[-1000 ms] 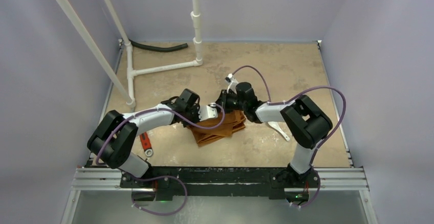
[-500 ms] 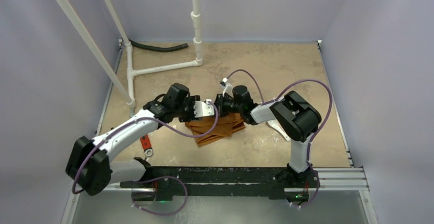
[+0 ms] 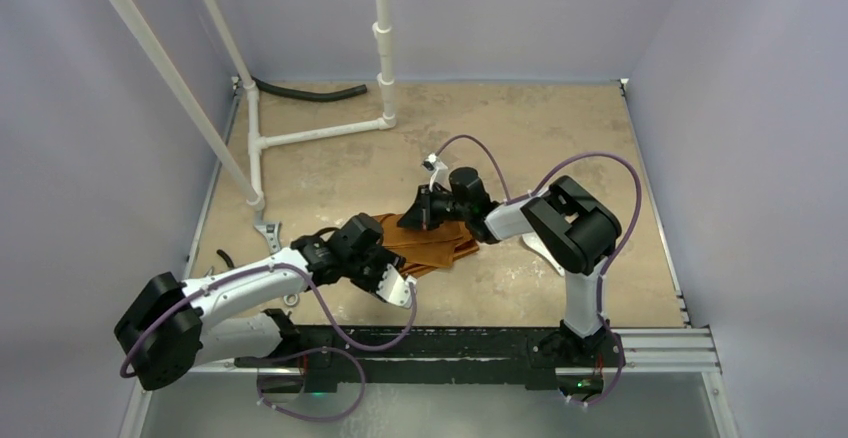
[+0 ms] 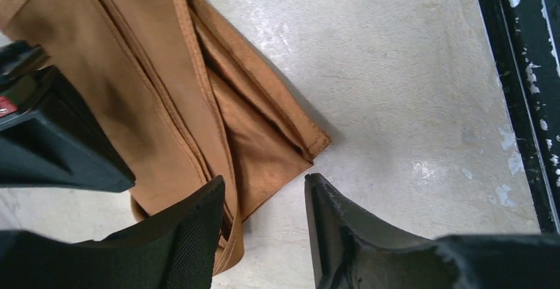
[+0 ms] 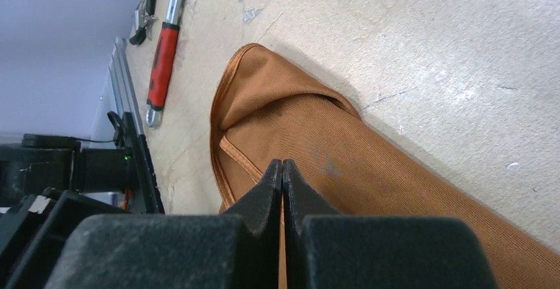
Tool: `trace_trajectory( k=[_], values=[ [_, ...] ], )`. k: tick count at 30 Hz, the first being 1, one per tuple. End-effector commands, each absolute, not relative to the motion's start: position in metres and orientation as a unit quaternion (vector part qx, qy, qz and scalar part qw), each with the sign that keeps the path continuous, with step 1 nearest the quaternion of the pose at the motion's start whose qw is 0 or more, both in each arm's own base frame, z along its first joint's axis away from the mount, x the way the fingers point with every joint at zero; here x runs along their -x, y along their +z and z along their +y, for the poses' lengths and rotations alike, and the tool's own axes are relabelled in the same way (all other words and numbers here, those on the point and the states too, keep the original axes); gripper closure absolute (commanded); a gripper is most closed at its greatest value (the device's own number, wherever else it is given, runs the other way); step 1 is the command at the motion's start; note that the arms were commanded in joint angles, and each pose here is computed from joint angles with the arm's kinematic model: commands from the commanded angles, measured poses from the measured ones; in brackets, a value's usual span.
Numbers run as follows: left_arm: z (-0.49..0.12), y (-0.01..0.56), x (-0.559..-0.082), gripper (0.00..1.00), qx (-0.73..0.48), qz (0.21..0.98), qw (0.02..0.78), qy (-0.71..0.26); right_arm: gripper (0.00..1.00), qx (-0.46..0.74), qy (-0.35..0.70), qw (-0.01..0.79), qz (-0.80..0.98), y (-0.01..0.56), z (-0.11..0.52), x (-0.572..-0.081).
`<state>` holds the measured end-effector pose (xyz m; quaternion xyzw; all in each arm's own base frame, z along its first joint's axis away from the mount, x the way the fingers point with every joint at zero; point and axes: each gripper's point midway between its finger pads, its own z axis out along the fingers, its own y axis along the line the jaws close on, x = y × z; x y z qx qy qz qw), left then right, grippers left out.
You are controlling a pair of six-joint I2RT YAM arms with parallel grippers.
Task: Fold the napkin into a case and place the utensils inside
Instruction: Grasp the top corner of the smaller rectangle folded napkin from the folded napkin.
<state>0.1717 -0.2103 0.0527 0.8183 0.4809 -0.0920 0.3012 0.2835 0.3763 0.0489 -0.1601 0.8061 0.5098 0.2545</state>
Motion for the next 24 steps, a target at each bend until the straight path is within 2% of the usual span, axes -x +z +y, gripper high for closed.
trace_trajectory(
  k=[1,9,16,19,24],
  values=[
    [-0.221,0.045,-0.17,0.54,-0.836,0.438,0.315,-0.097,1.0,0.189,0.503,0.276,0.797,0.051,0.381,-0.283],
    [-0.216,0.03,-0.156,0.52,-0.86,0.399,0.303,-0.096,1.0,0.19,0.486,0.275,0.808,0.035,0.375,-0.278],
    [-0.219,0.017,-0.159,0.52,-0.864,0.4,0.296,-0.079,1.0,0.183,0.47,0.276,0.818,0.02,0.366,-0.274],
    [-0.216,0.011,-0.166,0.6,-0.86,0.418,0.288,-0.058,1.0,0.179,0.466,0.277,0.821,0.015,0.362,-0.272],
    [-0.214,0.015,-0.176,0.83,-0.844,0.448,0.293,-0.039,1.0,0.172,0.459,0.276,0.827,0.007,0.357,-0.268]
  ],
)
